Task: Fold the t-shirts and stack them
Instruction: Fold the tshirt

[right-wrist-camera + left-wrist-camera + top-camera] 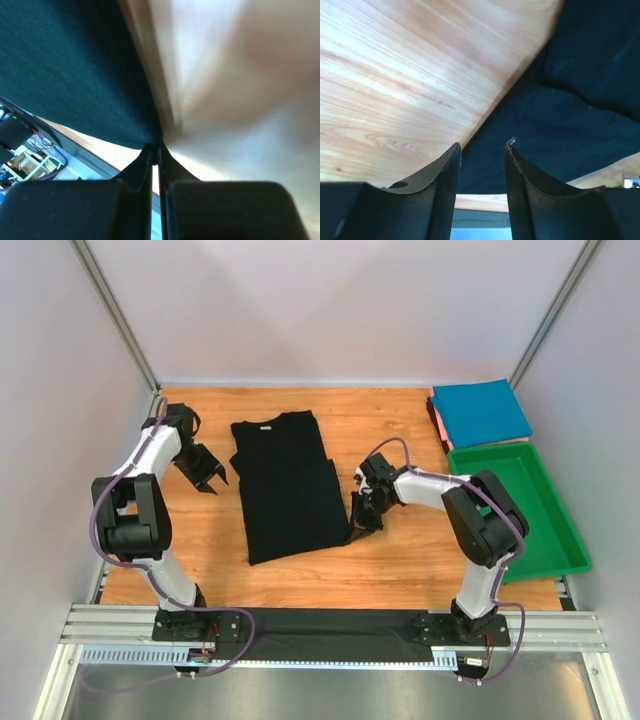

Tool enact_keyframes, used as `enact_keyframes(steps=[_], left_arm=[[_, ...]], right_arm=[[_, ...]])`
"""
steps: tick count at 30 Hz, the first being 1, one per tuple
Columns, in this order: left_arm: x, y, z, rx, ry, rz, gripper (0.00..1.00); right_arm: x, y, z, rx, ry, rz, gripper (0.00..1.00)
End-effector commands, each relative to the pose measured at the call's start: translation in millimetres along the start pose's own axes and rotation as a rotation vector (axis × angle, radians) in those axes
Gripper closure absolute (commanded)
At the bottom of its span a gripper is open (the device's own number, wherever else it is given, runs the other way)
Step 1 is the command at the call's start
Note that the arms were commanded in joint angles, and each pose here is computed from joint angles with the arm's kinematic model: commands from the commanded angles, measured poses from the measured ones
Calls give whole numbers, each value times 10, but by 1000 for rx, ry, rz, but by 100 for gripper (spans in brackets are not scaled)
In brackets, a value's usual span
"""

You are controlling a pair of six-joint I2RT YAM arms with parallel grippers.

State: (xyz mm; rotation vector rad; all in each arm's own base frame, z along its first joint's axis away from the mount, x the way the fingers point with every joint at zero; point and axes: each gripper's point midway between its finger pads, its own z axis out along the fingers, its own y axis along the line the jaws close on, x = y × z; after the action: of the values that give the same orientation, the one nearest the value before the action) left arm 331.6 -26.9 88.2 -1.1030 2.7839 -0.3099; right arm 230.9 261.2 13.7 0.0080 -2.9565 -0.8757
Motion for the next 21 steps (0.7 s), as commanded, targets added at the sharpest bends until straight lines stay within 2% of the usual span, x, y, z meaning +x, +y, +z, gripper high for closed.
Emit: enact_keyframes(steps=[1, 5, 6, 9, 15, 21], left_arm=[[242, -11, 32, -1, 96, 101, 53], [807, -16, 4, 6, 150, 180, 52], [985, 41, 69, 12, 197, 177, 52], [1287, 148, 129, 5, 240, 159, 52], [1571, 393, 229, -12, 274, 58, 52], [1679, 478, 266, -23, 266, 78, 52]], right_arm=[[138, 18, 2, 26, -60, 72, 97], [136, 144, -161, 8, -74, 21, 87], [174, 111, -208, 31, -58, -14, 84], [137, 140, -348, 59, -72, -73, 76], [147, 177, -418, 3, -67, -192, 67], [71, 188, -345, -72, -43, -233, 64]])
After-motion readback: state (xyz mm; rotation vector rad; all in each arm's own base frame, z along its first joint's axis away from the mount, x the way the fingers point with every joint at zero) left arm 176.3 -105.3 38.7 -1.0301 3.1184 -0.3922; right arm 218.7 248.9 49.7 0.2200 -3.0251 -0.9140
